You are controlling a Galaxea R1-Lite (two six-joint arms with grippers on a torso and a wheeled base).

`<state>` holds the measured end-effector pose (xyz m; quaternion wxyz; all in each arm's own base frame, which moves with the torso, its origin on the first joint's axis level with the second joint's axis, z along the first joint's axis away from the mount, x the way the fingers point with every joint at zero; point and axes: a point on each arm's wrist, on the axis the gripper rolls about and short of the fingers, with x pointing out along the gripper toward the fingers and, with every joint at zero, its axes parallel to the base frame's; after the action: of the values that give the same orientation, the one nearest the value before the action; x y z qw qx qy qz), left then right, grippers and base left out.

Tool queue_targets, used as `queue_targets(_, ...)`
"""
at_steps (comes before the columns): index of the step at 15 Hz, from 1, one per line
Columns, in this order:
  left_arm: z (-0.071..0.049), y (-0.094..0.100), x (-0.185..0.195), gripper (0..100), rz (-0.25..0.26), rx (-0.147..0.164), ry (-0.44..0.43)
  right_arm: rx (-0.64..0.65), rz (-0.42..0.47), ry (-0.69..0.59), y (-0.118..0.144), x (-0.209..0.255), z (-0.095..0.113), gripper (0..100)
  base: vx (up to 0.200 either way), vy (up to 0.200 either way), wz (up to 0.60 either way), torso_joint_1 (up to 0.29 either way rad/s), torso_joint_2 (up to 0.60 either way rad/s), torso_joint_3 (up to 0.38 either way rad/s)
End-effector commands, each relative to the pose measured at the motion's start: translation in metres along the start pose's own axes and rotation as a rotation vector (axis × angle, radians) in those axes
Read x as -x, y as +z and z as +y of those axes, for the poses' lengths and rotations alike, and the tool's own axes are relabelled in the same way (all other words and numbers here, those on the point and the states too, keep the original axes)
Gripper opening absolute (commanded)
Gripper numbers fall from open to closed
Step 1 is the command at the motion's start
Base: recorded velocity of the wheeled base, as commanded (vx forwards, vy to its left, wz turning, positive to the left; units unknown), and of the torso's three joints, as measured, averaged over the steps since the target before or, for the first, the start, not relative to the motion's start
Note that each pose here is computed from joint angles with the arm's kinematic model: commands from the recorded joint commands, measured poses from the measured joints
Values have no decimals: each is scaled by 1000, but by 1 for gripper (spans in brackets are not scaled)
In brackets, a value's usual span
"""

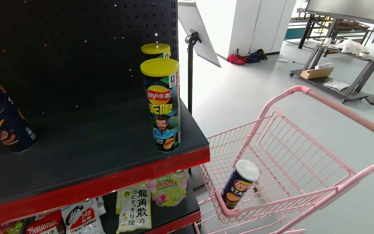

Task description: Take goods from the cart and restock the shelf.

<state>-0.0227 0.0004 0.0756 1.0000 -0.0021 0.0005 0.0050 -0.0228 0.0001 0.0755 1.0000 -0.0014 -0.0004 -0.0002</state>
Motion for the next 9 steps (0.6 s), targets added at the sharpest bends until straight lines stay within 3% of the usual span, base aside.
queue_targets(1,0,0,0,100,0,0,1,2,1,0,0,0,0,100,0,0,0,-168,476,290)
queue_targets(9,0,0,0,100,2,0,1,2,1,0,0,0,0,100,0,0,0,-176,538,353)
